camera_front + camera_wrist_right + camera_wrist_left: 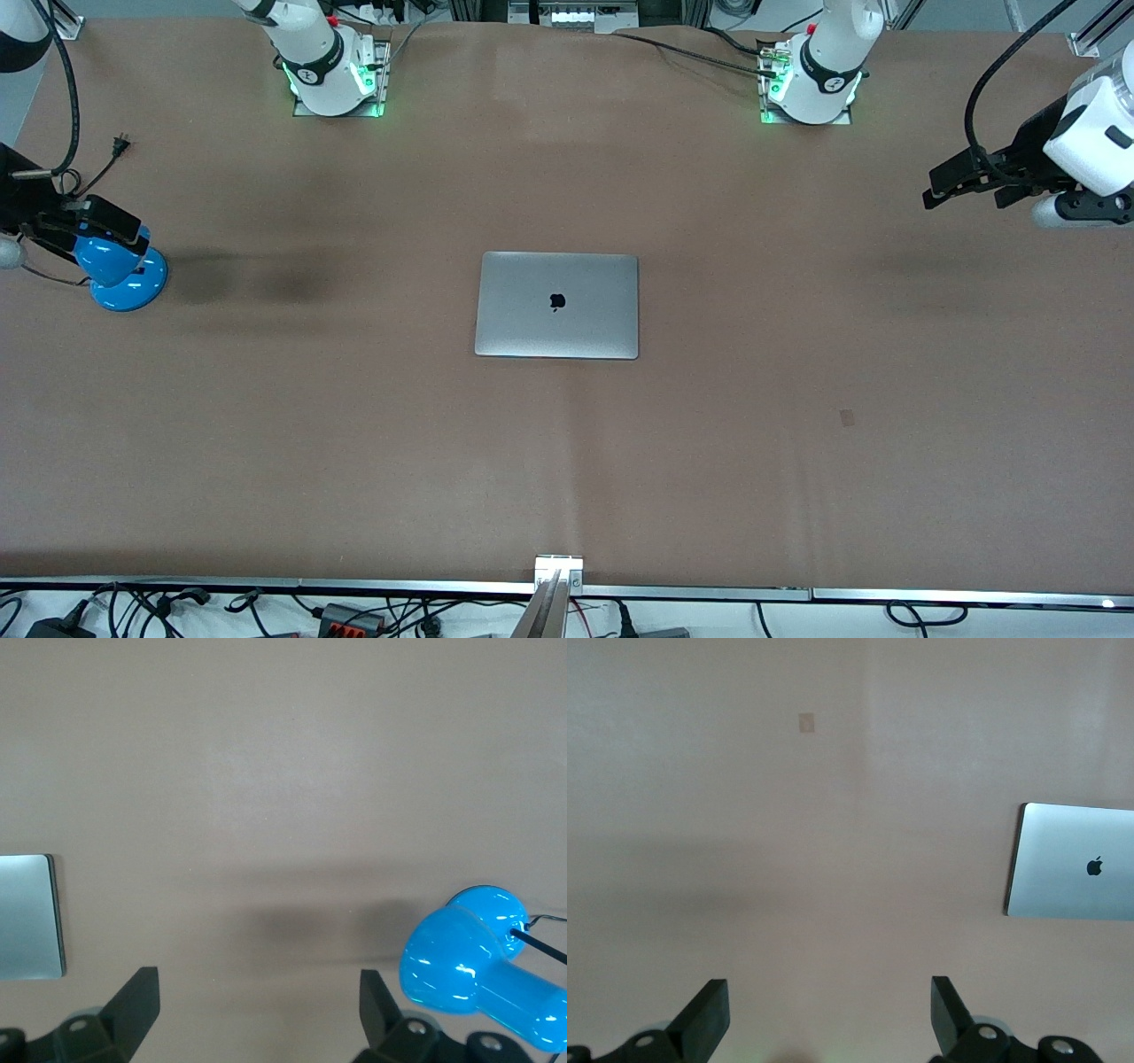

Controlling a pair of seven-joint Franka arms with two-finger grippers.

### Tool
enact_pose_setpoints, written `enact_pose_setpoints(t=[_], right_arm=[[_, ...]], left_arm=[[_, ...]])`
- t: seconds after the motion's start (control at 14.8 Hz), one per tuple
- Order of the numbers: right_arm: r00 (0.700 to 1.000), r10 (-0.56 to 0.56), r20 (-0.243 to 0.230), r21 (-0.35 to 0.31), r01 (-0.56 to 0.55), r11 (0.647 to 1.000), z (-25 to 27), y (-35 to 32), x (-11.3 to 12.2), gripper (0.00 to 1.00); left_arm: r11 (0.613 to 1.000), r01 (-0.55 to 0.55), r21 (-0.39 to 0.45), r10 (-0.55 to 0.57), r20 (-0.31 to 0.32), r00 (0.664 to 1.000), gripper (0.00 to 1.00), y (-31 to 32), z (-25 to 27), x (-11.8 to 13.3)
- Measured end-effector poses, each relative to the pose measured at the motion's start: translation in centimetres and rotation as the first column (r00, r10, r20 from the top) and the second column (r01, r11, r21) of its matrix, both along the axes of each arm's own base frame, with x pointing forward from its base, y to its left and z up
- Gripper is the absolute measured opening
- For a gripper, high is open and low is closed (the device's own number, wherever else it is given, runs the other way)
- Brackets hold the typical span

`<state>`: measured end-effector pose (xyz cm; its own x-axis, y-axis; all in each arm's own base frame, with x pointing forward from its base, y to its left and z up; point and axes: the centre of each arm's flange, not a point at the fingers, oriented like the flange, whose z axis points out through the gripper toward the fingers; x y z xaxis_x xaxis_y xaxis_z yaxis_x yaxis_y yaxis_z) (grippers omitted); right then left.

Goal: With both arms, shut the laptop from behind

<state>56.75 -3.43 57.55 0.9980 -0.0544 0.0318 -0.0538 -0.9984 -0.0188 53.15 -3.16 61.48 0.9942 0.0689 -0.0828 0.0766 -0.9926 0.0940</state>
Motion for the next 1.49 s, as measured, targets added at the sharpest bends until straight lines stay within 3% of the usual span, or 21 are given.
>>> enact_pose_setpoints(t=[0.61, 0.95, 1.49], right_arm=[[1.0, 0.01, -0.009, -0.02, -0.01, 1.0, -0.4, 0.1, -0.1, 1.0], [1.0, 0.01, -0.01, -0.02, -0.01, 1.0, -0.4, 0.1, -0.1, 1.0], [1.0, 0.01, -0.016, -0.019, -0.01, 1.0, -0.5, 0.1, -0.2, 1.0]], left_arm=[[0.999, 0.024, 0.027, -0.023, -0.059, 0.998, 1.0, -1.0, -3.2, 1.2], [0.994, 0.071, 0.088, -0.068, -0.036, 0.997, 1.0, -4.9, -4.9, 2.3], [0.992, 0.082, 0.093, -0.08, -0.025, 0.996, 1.0, -5.6, -5.2, 2.7]])
